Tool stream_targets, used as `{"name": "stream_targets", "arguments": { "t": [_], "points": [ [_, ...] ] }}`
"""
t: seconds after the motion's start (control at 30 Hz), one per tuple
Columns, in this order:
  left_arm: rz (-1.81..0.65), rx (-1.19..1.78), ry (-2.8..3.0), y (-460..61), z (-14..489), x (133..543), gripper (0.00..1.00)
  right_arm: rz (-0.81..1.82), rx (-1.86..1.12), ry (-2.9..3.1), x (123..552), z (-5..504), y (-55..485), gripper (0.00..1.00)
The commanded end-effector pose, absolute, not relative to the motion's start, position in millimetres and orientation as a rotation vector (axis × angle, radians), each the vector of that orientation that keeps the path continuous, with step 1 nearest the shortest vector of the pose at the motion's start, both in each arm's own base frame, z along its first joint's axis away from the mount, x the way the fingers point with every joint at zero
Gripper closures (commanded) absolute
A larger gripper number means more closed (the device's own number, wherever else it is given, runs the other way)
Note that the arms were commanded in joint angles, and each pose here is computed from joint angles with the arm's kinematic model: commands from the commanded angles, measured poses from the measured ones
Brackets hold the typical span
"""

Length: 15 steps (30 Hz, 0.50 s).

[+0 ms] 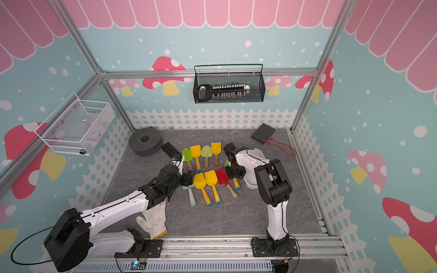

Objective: Take the shovel out of the storage box
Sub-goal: Place the shovel at the center of the board.

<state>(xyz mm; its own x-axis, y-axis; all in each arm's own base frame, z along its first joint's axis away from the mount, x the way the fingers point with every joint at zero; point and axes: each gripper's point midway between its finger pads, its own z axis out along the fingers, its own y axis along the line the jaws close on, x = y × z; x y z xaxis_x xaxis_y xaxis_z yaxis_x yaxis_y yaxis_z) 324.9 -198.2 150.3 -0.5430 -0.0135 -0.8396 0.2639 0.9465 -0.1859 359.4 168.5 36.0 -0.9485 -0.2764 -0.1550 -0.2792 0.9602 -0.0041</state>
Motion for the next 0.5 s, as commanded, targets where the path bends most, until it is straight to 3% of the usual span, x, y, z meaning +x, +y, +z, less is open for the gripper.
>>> {"name": "stream_targets", "arguments": {
  "t": [0.0, 0.1, 0.13, 0.47],
  "points": [
    [-0.334, 0.163, 2.107, -195.2, 155.3, 330.5, 0.24, 0.041, -0.411, 2.866, 362.3, 70.5, 164.6, 0.53],
    [-0.289, 0.12, 2.08, -184.7, 159.7, 332.3, 0.18, 0.089, -0.422, 2.797, 359.3, 93.5, 166.1, 0.53],
    [-0.283, 0.117, 2.067, -182.2, 162.1, 331.9, 0.02, 0.111, -0.438, 2.768, 359.1, 101.5, 168.0, 0.53],
    [-0.119, 0.035, 1.905, -133.2, 194.8, 329.0, 0.01, 0.129, -0.47, 2.484, 375.0, 165.0, 153.9, 0.36]
  ]
}}
